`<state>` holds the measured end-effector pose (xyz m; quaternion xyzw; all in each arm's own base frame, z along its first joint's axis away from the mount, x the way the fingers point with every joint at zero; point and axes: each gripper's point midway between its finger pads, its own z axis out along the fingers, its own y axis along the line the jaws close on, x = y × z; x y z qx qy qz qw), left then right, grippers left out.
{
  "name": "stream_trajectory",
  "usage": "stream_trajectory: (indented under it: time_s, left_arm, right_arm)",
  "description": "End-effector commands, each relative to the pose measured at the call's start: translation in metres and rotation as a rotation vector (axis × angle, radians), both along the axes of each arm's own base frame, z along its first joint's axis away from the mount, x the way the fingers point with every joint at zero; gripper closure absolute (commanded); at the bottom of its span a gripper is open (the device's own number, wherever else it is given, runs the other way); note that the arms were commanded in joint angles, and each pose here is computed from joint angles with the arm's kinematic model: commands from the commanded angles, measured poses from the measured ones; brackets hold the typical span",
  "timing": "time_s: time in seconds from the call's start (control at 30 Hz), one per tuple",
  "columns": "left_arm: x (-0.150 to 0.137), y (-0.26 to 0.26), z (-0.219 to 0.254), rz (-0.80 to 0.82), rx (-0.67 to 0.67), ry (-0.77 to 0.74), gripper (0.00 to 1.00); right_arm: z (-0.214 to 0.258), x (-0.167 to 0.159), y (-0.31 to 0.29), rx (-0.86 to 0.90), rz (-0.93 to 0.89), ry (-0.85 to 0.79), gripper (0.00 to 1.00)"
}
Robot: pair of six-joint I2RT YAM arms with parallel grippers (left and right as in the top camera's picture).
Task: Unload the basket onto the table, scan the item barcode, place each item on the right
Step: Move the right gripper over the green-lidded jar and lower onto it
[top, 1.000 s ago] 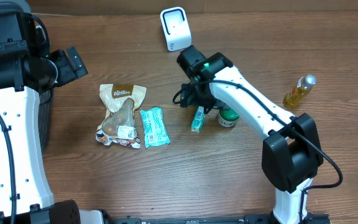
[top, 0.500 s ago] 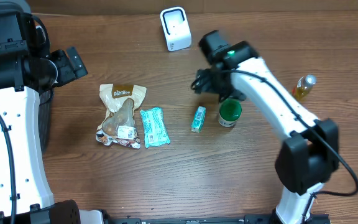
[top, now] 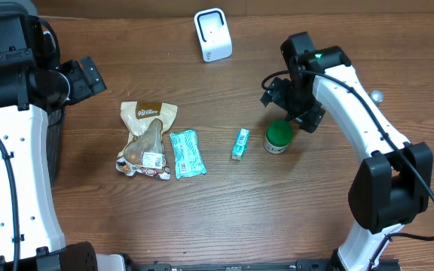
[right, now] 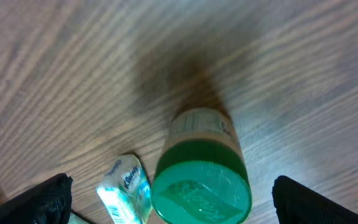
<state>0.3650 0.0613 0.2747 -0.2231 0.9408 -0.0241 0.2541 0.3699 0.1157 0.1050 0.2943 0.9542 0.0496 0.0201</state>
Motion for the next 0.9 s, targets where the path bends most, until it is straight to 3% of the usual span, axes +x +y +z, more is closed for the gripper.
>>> stream_trajectory:
  time_s: [0.0, 0.5, 0.87]
  left_arm:
    - [0.001, 0.001, 0.001, -0.009, 0.006, -0.003, 0.01]
    - [0.001, 0.001, 0.001, -0.008, 0.006, -0.003, 0.0]
    - [0.001, 0.001, 0.001, -0.009, 0.006, -0.003, 0.0]
  right_arm:
    - [-0.003, -0.011, 0.005, 0.02, -0.048, 0.025, 0.0]
    - [-0.042, -0.03, 0.013, 0.008, -0.09, 0.072, 0.0]
    - [-0.057, -0.036, 0.002, -0.069, -0.072, 0.07, 0.09]
